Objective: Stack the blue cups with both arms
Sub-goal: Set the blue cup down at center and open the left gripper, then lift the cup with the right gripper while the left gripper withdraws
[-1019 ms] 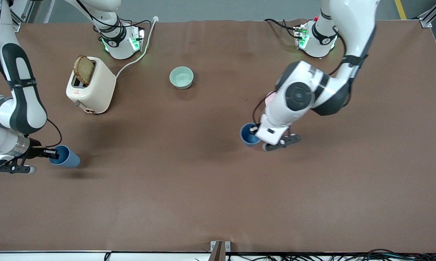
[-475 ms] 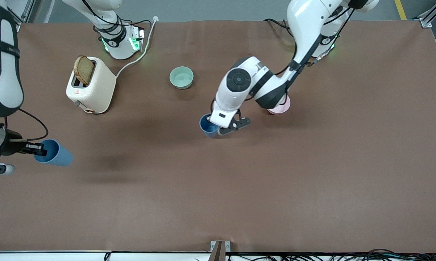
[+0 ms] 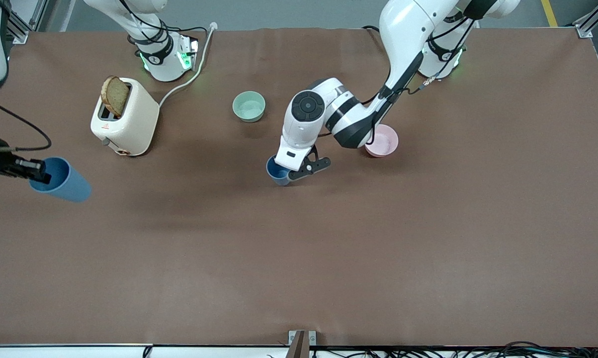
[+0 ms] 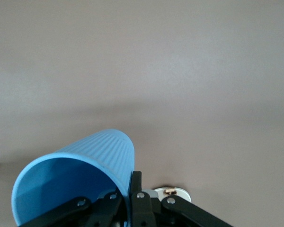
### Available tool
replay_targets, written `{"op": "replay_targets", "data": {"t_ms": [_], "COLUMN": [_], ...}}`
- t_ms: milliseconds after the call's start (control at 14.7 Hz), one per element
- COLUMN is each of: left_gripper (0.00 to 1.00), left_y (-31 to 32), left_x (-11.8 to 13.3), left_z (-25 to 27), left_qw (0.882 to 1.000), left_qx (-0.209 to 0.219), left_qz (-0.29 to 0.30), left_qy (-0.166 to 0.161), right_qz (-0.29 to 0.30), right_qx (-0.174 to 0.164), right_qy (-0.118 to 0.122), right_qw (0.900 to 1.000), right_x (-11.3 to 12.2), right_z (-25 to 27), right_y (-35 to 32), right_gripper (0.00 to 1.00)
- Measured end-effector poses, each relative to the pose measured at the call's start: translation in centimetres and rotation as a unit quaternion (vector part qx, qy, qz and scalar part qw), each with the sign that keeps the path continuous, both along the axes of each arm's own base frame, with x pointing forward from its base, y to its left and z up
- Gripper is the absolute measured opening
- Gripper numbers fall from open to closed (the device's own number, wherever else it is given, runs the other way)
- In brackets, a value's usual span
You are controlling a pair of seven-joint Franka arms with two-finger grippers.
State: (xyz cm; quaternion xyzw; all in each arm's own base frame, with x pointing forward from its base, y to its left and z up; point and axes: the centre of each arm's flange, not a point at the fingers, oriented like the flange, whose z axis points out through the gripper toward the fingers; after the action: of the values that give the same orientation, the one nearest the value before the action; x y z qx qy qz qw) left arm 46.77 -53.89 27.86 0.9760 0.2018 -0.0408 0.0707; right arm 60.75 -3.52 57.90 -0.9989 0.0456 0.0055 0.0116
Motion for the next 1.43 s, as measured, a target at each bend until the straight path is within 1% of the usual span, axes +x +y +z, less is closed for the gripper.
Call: {"op": "replay_targets", "data": {"t_ms": [136,204,272,407,543,679,815,883,1019,1086,1222,1290,1426], "left_gripper": [0.05,0.09,0.09,0.11,0.28,0.47,0.67,0.75,0.93,1.00,1.00,1.00,1.00], "left_y": [0.0,0.0,0.1,0.2,0.3,0.5,1.7,3.2,7.8,10.8,17.6,21.3,27.9], "left_x": [0.1,0.2,0.2,0.4,0.7,1.8,4.3,6.0,9.8,11.5,14.5,15.6,16.7], "left_z": [-0.3,-0.4,-0.5,-0.8,-0.7,0.3,2.8,4.7,9.5,12.2,17.5,20.1,24.3], "left_qw": [1.000,1.000,1.000,1.000,1.000,1.000,0.999,0.999,0.997,0.997,0.996,0.995,0.993], "left_qx": [0.001,0.002,0.003,0.004,0.003,-0.004,-0.004,0.006,0.032,0.042,0.050,0.054,0.064], "left_qz": [0.000,0.000,0.000,0.002,0.004,0.011,0.027,0.038,0.044,0.037,0.008,-0.008,-0.034], "left_qy": [-0.001,0.000,0.000,0.002,0.000,-0.009,-0.029,-0.038,-0.054,-0.059,-0.075,-0.084,-0.093], "right_qz": [0.003,0.004,0.005,0.009,0.015,0.020,0.022,0.025,0.036,0.039,0.040,0.038,0.029], "right_qx": [-0.001,-0.002,-0.002,-0.003,-0.003,-0.003,-0.003,-0.003,-0.002,-0.001,0.002,0.008,0.027], "right_qy": [-0.003,-0.005,-0.004,-0.002,-0.001,-0.006,-0.014,-0.018,-0.031,-0.037,-0.050,-0.052,-0.055], "right_qw": [1.000,1.000,1.000,1.000,1.000,1.000,1.000,1.000,0.999,0.999,0.998,0.998,0.998], "right_x": [-1.6,-2.4,-3.0,-3.5,-3.4,-3.3,-3.1,-3.0,-2.8,-2.7,-2.6,-2.6,-2.4], "right_z": [2.0,2.6,2.7,2.5,2.0,2.0,2.2,2.2,2.4,2.5,2.6,2.3,1.5], "right_y": [1.1,1.4,1.6,2.1,2.7,3.4,3.8,4.2,5.7,6.8,9.6,11.2,14.5], "right_gripper": [0.04,0.04,0.04,0.04,0.04,0.04,0.04,0.04,0.04,0.04,0.04,0.04,0.04]}}
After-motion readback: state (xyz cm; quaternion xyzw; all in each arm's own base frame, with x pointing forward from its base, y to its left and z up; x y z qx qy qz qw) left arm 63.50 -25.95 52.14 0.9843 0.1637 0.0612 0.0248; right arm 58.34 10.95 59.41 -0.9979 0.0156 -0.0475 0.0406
